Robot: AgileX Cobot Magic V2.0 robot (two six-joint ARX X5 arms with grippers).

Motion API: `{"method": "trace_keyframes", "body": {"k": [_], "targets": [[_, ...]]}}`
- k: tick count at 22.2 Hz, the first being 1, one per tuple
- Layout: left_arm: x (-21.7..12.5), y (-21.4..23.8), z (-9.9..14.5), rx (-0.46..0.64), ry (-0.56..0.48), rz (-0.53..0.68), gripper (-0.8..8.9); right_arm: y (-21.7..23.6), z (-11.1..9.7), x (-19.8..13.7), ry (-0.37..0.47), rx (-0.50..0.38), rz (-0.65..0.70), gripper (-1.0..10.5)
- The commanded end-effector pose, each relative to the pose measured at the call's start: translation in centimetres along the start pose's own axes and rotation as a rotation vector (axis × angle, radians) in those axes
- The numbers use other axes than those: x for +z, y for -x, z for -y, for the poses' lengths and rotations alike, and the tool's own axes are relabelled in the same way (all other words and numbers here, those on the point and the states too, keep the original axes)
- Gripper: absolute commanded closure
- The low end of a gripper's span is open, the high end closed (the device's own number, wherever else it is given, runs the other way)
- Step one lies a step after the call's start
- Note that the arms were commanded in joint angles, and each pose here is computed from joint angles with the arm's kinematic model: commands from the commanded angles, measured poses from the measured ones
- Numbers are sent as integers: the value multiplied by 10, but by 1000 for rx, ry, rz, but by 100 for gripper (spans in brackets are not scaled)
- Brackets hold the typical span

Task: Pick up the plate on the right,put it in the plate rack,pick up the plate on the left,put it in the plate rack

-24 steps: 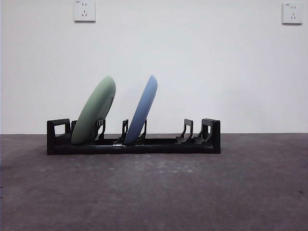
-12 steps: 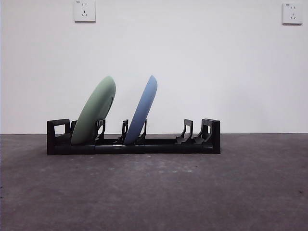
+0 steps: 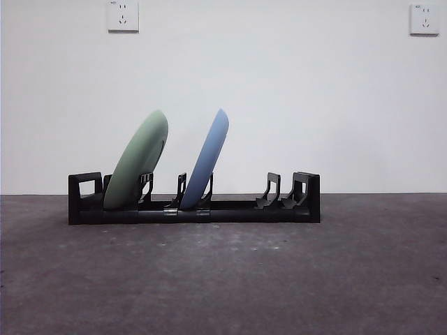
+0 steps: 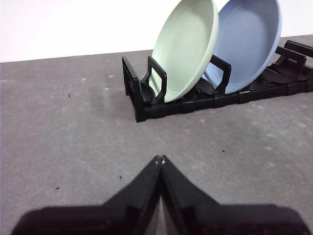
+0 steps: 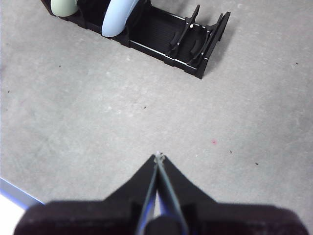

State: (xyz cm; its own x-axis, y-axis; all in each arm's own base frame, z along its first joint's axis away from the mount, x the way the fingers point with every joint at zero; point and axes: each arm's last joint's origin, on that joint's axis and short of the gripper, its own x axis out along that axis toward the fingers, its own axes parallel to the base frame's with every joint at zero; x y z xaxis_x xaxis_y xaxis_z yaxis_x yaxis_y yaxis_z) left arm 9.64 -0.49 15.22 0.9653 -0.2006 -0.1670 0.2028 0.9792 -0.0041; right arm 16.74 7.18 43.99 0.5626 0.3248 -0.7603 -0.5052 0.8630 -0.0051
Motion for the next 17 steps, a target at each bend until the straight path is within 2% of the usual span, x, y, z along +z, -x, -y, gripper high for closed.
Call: {"method": "trace_keyframes", "body": {"k": [1,5,7,9,12,13,17], "targets": [[-3,-1,0,3,8,-9,817,-3,0,0,-6,0,-2,944],[-4,-2,0,2,11,-23,817,-3,0,0,-5,-1,-3,944],[-5,-3,-1,2,13,-33,817,10,5,-2,40,-82,56,944],[-5,-3,-1,3,14,-38,817,32,11,-3,19,-135,222,944],[-5,-3,-1,2,15,-40,817,70,11,-17,-19,-120,491,944],[-5,-3,-1,2,15,-40,817,75,12,-25,-41,-151,547,944],[-6,-3,-1,2,15,-41,817,59,17,-69,-66,-296,715,944]]}}
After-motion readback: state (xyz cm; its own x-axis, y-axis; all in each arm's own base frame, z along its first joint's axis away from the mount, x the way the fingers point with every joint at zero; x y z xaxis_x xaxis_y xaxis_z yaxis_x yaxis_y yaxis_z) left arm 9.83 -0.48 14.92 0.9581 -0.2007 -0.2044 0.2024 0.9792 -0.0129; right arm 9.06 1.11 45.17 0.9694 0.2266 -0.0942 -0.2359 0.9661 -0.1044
